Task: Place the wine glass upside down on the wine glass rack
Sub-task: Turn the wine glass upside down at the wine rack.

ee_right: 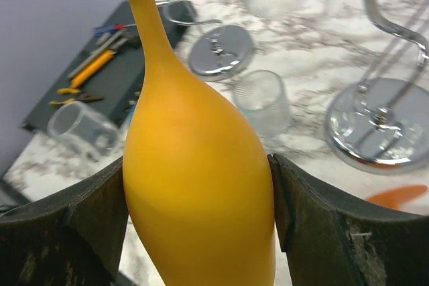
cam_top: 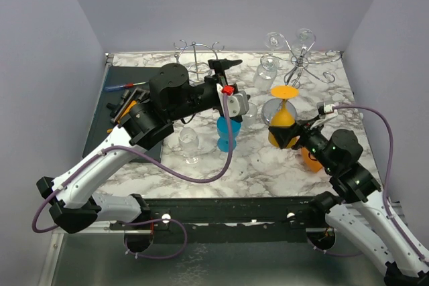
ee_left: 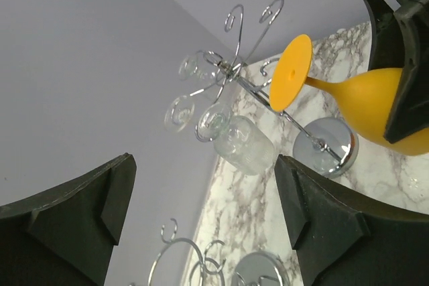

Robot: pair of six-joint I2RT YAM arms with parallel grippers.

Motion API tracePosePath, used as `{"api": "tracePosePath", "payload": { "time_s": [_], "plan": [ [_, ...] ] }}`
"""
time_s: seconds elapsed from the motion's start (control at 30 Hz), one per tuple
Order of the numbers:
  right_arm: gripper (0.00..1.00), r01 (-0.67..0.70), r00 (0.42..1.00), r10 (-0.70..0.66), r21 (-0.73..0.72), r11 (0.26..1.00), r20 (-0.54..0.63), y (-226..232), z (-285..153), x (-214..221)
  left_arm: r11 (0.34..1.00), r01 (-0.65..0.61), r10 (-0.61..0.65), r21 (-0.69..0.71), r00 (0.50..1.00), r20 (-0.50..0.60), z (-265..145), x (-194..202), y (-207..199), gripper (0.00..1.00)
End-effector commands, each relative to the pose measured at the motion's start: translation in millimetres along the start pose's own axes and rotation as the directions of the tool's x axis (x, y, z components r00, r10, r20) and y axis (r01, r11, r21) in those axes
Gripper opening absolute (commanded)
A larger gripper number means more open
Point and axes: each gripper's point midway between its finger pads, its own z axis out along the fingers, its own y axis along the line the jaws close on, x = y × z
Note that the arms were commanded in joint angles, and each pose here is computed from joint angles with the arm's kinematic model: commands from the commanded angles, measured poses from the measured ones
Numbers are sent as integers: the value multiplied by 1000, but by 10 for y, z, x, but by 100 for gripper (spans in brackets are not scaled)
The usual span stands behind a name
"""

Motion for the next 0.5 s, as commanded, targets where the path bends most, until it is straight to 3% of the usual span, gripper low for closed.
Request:
{"api": "tracePosePath", "payload": {
  "time_s": [0.0, 0.27, 0.47],
  "plan": [
    [55, 15, 998, -30, 252, 968, 54, -504, -17, 36, 988, 143, -145, -54, 989, -35, -159, 81, -63, 93],
    [54, 16, 984, -73, 320, 947, 164, -650, -8, -131, 982, 181, -183, -52, 981, -56, -258, 177, -190, 93],
    [54, 40, 980, -102, 331, 943, 172, -668, -41, -162, 985, 172, -173, -33, 983, -67, -271, 239, -276, 93]
  ]
}}
